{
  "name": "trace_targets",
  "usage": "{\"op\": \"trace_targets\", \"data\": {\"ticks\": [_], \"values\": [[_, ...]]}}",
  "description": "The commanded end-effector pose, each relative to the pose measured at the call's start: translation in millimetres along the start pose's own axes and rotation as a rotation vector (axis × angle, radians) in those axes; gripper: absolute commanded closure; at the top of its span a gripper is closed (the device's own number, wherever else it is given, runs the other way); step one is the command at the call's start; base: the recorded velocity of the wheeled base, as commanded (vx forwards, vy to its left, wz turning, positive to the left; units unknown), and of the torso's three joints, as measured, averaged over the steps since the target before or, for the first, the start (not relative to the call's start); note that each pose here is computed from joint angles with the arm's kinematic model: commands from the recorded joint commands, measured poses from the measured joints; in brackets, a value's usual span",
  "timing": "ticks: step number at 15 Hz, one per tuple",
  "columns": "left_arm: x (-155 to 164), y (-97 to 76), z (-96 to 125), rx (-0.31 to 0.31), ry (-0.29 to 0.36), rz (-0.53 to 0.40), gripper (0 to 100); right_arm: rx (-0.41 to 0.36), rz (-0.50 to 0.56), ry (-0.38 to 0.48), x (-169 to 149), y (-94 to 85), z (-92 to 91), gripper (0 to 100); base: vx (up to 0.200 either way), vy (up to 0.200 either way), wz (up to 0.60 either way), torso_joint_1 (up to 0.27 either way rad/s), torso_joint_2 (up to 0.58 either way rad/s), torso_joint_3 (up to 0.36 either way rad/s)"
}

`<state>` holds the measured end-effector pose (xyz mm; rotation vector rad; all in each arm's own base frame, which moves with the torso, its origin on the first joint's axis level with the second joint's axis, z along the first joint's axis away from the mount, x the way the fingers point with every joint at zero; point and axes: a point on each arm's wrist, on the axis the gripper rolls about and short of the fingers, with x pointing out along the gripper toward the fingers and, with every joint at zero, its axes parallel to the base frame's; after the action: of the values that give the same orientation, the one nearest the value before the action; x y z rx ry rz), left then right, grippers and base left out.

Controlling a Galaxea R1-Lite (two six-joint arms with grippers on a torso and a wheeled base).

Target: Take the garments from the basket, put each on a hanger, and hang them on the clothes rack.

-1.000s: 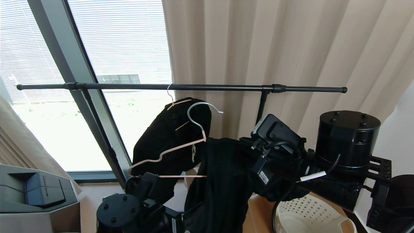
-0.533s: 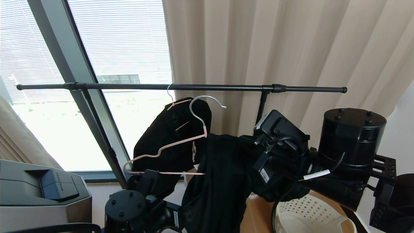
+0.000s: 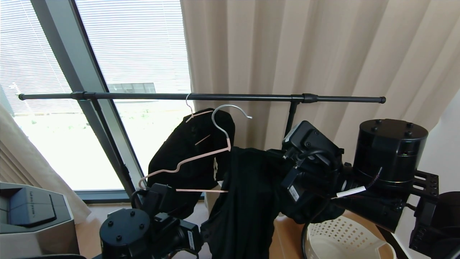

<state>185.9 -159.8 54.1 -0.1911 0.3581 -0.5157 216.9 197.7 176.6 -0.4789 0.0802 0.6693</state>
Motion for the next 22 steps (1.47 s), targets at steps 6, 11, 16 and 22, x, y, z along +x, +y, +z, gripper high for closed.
{"op": "trace_targets", "data": {"ticks": [6, 11, 16, 22], "values": [[-2.5, 2.7, 12.0, -0.013, -0.054, 0.007, 0, -0.002, 0.004, 0.006, -1.2, 0.9, -1.7, 100, 0.000, 0.000, 0.00, 0.000, 0.00, 0.000], [-0.5, 4.5, 11.7, -0.010, -0.052, 0.012, 0, -0.002, 0.009, -0.001, -2.0, 2.1, 0.0, 100, 0.000, 0.000, 0.00, 0.000, 0.00, 0.000], [6.8, 0.3, -0.1, 0.015, -0.007, 0.009, 0, 0.003, 0.028, -0.015, -2.2, 8.2, 4.1, 100, 0.000, 0.000, 0.00, 0.000, 0.00, 0.000], [9.9, 1.8, -9.9, 0.047, 0.032, 0.028, 0, 0.037, 0.014, -0.032, -1.4, 5.9, 9.6, 100, 0.000, 0.000, 0.00, 0.000, 0.00, 0.000]]}}
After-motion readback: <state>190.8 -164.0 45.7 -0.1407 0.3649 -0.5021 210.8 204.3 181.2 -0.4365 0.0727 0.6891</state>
